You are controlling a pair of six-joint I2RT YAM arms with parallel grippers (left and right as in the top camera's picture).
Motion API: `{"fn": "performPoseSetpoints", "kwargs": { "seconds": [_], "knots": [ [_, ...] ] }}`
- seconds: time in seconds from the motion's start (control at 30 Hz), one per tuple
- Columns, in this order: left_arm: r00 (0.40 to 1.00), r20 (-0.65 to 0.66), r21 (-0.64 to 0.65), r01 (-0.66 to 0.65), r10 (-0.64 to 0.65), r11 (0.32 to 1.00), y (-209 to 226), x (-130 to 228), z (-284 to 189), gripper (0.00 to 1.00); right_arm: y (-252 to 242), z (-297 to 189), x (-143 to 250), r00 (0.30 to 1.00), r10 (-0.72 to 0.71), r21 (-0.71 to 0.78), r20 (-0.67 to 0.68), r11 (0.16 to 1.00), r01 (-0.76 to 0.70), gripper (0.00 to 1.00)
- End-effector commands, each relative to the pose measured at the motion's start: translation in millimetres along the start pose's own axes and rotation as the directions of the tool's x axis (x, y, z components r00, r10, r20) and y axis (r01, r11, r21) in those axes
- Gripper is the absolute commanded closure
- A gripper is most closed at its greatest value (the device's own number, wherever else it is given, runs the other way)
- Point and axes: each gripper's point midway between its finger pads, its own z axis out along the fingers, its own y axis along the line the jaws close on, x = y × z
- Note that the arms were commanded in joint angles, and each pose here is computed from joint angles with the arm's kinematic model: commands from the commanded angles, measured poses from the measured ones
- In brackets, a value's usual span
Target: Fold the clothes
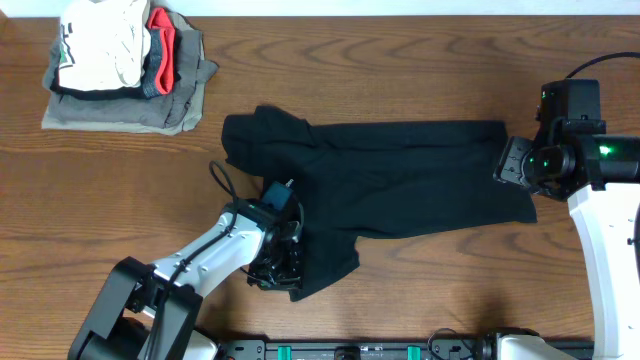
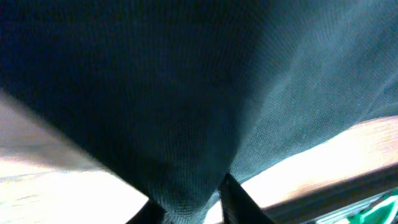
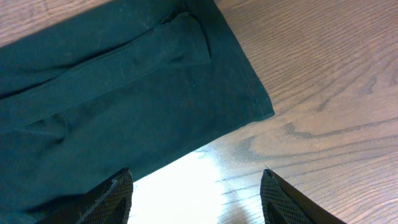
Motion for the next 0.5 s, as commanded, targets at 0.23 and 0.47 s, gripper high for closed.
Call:
{"fn": "performPoseSetpoints", "kwargs": {
  "seconds": [0.23,0.47],
  "knots": [
    [1.0,-0.028,0.021,0.013,-0.012,1.0,-2,4,-3,0.94,-6,7,-7,0.999,0.007,0.048,0.036,0.999,-0.009,0.34],
    [0.995,0.089,0.082,0.04,-0.048,0.996,-3,-21,-35,0.94,-22,54,-1,0.995,0.072,0.079,-0.062,0.995,-0.068,0.35]
  ]
}}
